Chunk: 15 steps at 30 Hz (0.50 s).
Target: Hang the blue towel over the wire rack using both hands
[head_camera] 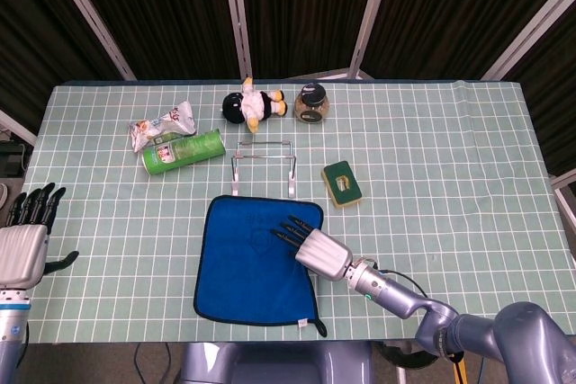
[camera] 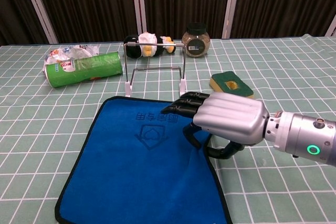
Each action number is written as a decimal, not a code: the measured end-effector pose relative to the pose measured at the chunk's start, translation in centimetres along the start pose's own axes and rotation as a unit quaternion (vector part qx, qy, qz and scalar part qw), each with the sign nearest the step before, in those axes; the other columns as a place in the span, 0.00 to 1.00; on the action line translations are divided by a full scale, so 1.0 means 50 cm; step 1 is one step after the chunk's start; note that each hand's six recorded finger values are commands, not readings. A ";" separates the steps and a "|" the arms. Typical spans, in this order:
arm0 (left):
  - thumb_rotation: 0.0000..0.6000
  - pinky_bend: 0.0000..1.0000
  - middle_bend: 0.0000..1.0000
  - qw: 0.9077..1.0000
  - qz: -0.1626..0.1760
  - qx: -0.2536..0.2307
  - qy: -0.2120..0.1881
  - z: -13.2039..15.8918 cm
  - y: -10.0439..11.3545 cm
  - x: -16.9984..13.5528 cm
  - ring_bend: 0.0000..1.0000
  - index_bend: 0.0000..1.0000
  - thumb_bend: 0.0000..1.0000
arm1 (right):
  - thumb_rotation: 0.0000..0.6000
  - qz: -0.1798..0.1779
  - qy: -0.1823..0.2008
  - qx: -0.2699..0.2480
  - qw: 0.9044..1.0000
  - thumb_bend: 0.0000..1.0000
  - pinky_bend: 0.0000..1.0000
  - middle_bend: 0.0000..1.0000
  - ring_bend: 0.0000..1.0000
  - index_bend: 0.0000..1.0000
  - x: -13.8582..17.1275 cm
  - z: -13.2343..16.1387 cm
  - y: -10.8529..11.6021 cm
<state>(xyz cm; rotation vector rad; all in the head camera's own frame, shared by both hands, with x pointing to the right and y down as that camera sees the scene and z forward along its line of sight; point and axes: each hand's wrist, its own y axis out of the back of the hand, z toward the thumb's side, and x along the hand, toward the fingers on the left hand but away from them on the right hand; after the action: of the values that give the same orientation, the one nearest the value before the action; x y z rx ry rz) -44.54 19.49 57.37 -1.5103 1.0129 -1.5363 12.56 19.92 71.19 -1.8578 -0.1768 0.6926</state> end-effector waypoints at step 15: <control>1.00 0.00 0.00 0.990 -0.023 0.029 -0.138 0.115 -0.040 0.055 0.00 0.03 0.19 | 1.00 -0.007 0.000 -0.002 1.000 0.51 0.00 0.04 0.00 0.62 -0.002 0.004 0.007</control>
<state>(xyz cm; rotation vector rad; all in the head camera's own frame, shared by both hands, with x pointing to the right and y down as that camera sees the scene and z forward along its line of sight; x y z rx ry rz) -38.84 17.60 60.32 -1.6611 0.7724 -1.3286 12.31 19.92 70.86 -1.8593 -0.1911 0.6839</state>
